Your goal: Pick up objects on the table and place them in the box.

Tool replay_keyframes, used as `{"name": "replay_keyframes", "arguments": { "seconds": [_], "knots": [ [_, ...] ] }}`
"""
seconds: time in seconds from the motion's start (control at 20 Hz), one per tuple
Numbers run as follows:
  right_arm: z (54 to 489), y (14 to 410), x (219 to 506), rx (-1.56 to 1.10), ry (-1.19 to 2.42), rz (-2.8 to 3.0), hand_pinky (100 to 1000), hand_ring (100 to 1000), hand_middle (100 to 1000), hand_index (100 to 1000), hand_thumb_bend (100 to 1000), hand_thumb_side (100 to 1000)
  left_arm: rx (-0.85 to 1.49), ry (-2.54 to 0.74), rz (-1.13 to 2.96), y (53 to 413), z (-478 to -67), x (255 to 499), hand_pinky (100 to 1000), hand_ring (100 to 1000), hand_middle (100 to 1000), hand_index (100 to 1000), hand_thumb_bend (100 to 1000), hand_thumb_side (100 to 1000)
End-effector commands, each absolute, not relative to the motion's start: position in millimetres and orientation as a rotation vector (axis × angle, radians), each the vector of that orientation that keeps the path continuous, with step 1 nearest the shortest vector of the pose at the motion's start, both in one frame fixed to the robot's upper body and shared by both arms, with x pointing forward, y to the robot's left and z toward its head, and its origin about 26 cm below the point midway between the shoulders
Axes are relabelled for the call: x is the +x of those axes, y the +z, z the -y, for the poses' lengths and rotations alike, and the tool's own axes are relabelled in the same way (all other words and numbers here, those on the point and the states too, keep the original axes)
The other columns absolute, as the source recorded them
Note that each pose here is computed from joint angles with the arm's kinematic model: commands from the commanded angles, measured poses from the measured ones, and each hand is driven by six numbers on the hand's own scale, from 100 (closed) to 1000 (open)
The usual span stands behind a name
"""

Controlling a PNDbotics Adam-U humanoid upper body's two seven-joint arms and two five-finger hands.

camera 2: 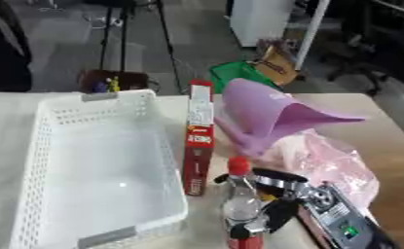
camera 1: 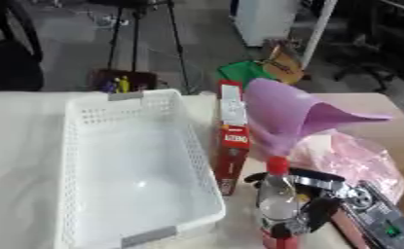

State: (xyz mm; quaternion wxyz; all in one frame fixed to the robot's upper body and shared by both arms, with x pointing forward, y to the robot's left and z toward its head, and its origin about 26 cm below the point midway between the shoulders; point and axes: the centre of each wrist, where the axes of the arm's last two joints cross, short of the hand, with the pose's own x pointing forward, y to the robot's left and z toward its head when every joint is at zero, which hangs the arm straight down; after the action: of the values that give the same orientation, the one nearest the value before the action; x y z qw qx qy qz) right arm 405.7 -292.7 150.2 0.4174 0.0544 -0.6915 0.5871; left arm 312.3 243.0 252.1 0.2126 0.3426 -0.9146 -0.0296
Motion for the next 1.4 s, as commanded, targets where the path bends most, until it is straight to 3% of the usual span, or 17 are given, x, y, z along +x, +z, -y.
{"name": "replay_keyframes", "arguments": {
  "seconds": [0.05,0.25,0.4,0.45,0.5,0.8,1.4],
  "knots": [
    [302,168,405,0.133,1.688,1.747,952,1000,507,625,628,353,0.977,-0.088,2.57,261,-246,309,854,821,758,738,100,1000],
    [302,165,404,0.125,1.695,1.728,944,977,520,639,653,221,0.978,-0.088,2.569,261,-247,309,855,821,759,738,100,1000],
    [302,162,404,0.121,1.701,1.715,942,974,527,645,658,199,0.981,-0.087,2.568,261,-247,309,855,821,759,738,100,1000],
    [302,161,403,0.12,1.703,1.712,936,964,548,662,675,110,0.981,-0.087,2.568,262,-247,309,855,822,759,738,100,1000],
    [303,160,403,0.116,1.708,1.703,932,961,552,664,680,100,0.982,-0.089,2.568,262,-247,309,855,822,759,738,100,1000],
    [304,158,402,0.108,1.719,1.696,920,941,555,667,720,122,0.981,-0.093,2.566,262,-247,309,855,822,759,737,100,1000],
    [305,163,402,0.113,1.706,1.725,915,934,548,664,717,119,0.976,-0.104,2.562,261,-247,309,856,822,760,737,100,1000]
  ]
}}
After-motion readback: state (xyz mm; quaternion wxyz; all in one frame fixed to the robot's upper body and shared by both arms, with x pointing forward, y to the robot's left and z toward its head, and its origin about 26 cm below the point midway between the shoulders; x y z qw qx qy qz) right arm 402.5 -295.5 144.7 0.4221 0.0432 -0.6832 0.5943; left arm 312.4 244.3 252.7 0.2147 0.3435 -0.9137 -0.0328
